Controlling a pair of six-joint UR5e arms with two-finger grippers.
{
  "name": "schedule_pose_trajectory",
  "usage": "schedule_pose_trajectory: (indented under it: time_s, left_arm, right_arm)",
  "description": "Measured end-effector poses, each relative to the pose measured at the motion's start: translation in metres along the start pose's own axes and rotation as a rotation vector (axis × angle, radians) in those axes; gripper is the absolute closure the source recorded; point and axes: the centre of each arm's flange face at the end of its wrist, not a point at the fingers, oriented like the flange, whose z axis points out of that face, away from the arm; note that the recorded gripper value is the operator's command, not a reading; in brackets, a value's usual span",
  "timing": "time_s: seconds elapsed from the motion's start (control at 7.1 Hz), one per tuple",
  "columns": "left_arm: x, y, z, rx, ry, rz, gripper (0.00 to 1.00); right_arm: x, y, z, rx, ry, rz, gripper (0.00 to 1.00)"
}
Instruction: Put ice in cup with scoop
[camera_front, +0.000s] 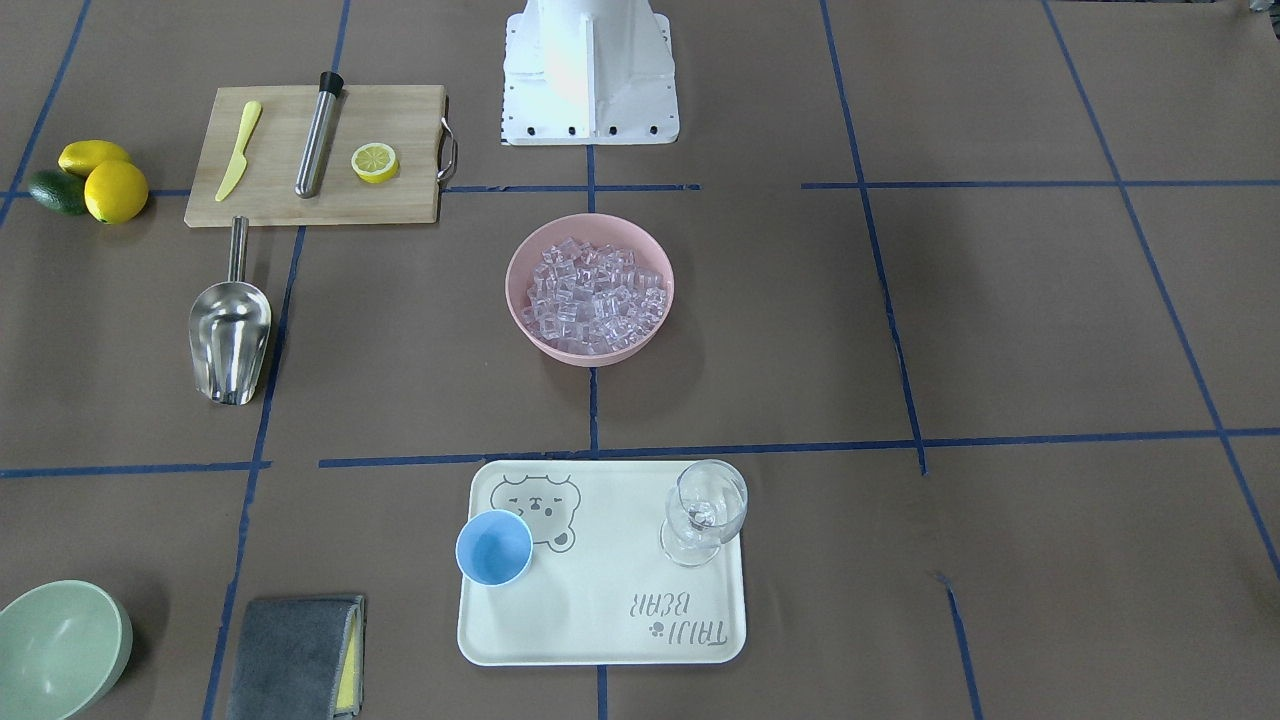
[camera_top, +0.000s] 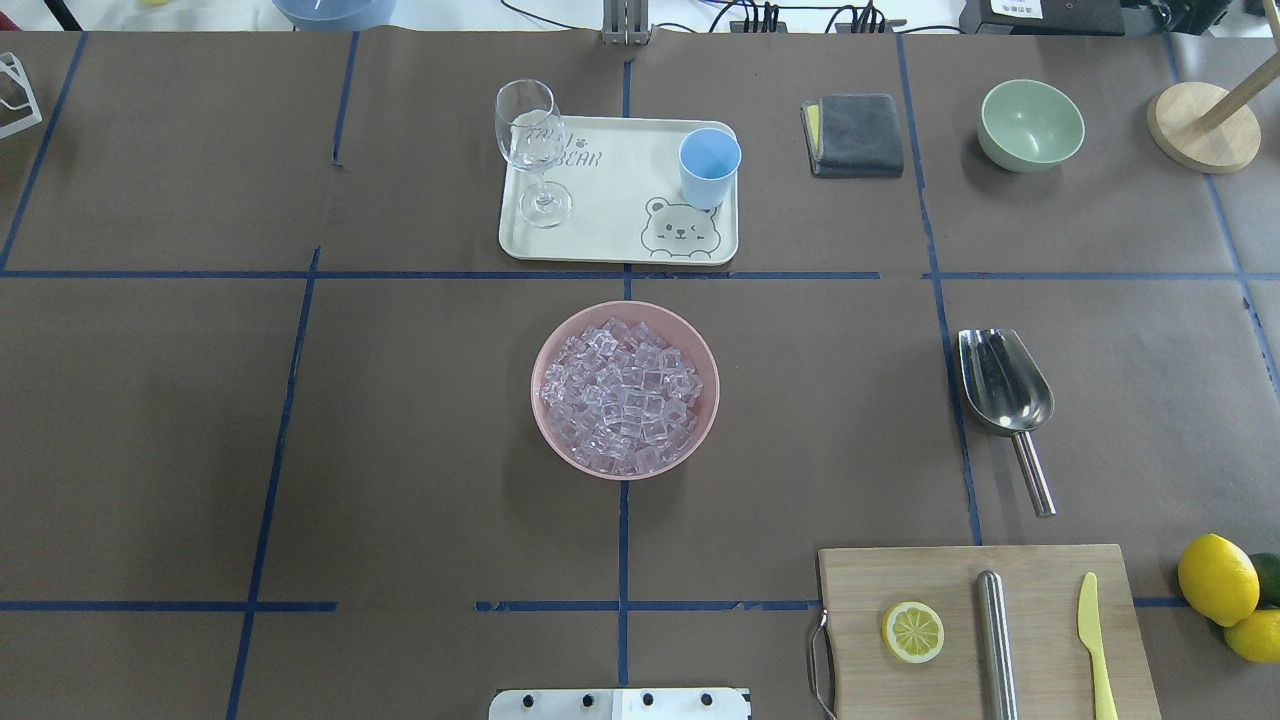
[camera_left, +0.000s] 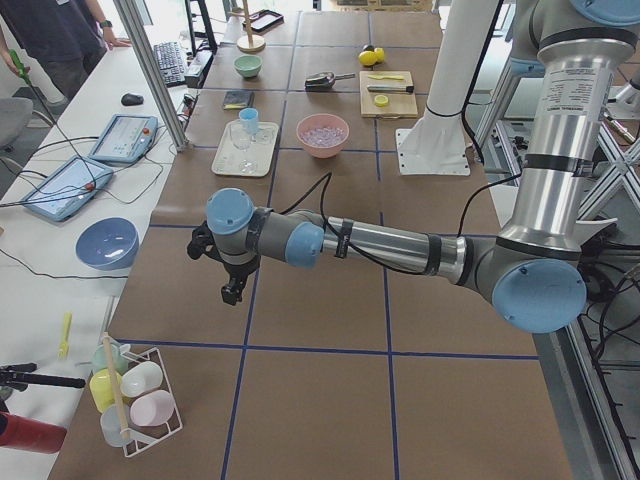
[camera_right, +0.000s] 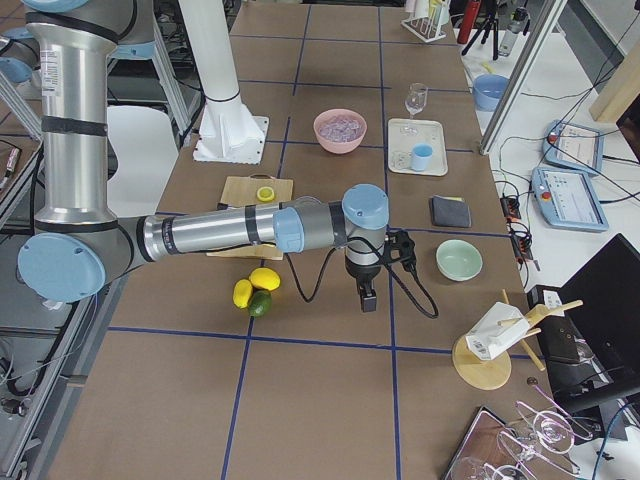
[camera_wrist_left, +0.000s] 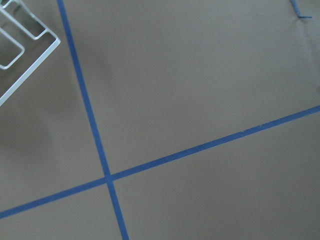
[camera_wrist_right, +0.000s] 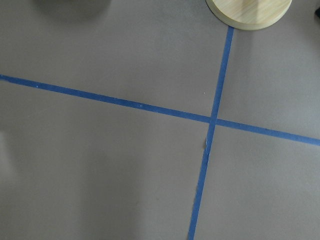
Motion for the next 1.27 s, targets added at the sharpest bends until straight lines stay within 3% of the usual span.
schedule_pose_trajectory:
  time_s: [0.28, 0.7, 1.27]
  left_arm:
    - [0.02, -0.021, 0.017, 0.065, 0.009, 0.14, 0.0]
    - [0.072, -0.064, 0.028, 0.126, 0.047, 0.178, 0.0]
    - [0.197, -0.082, 0.07, 0.239, 0.186, 0.472, 0.0]
  right_arm:
    - [-0.002, -0.008, -0.001, 0.005, -0.002, -0.008, 0.0]
    - [-0.004, -0.012, -0.002, 0.007, -0.004, -0.005, 0.0]
    - [-0.005, -0.012, -0.001, 0.005, -0.006, -0.006, 0.0]
